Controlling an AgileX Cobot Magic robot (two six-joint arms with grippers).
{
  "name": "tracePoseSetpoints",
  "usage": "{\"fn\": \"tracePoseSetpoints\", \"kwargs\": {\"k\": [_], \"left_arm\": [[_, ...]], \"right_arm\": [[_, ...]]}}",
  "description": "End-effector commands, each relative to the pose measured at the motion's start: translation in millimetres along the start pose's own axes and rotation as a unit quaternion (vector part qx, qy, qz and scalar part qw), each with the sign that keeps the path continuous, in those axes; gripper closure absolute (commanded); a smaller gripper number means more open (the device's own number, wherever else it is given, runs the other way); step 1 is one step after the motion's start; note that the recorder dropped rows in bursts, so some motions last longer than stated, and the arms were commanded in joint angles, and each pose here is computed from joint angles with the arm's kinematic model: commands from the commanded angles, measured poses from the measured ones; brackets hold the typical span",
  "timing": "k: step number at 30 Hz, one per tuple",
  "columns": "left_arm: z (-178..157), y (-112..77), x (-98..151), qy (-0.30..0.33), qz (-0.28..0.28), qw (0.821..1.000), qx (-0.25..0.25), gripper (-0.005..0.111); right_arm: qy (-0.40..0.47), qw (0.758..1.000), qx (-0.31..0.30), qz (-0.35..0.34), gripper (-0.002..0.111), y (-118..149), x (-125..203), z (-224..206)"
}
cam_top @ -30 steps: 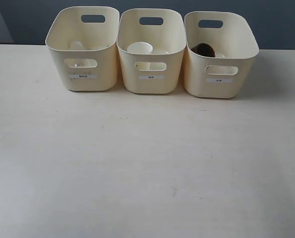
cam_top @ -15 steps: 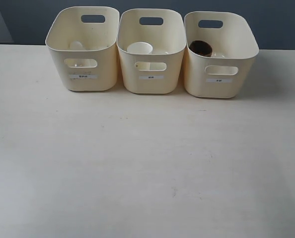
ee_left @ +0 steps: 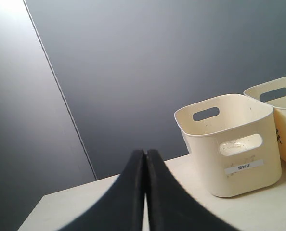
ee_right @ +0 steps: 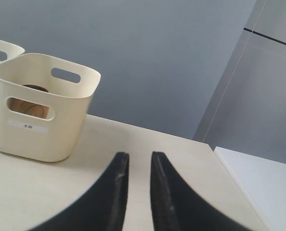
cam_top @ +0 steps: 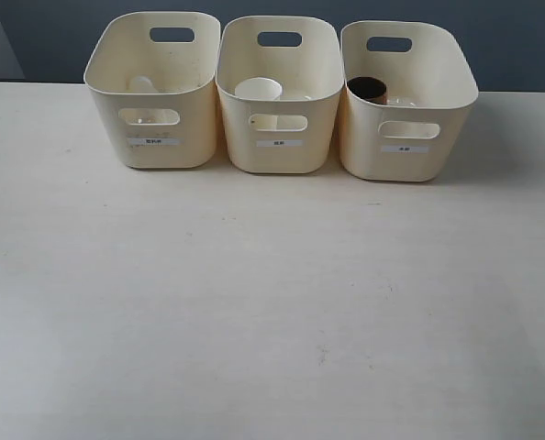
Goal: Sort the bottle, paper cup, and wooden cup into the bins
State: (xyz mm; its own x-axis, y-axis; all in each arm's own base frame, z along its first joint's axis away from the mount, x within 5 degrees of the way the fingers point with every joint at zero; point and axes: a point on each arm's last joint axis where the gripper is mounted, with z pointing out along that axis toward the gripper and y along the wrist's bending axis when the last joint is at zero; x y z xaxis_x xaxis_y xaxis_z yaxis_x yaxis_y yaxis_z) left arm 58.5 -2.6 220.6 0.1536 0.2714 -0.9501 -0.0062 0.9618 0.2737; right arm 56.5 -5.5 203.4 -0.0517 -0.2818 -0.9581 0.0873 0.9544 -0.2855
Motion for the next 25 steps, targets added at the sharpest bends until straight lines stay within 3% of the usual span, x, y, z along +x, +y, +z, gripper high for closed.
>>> {"fn": "tracePoseSetpoints", "kwargs": {"k": [1, 25], "left_arm": [[-0.2, -0.1, -0.2, -0.003, -0.001, 1.000, 0.000, 0.107], [-0.2, -0.1, -0.2, -0.003, -0.001, 1.000, 0.000, 0.107]], "right_arm": [[-0.008, 1.000, 0.002, 0.001, 0.091, -0.2, -1.0, -0.3], [-0.006, 1.000, 0.000, 0.013, 0.091, 0.1, -0.7, -0.3]]}}
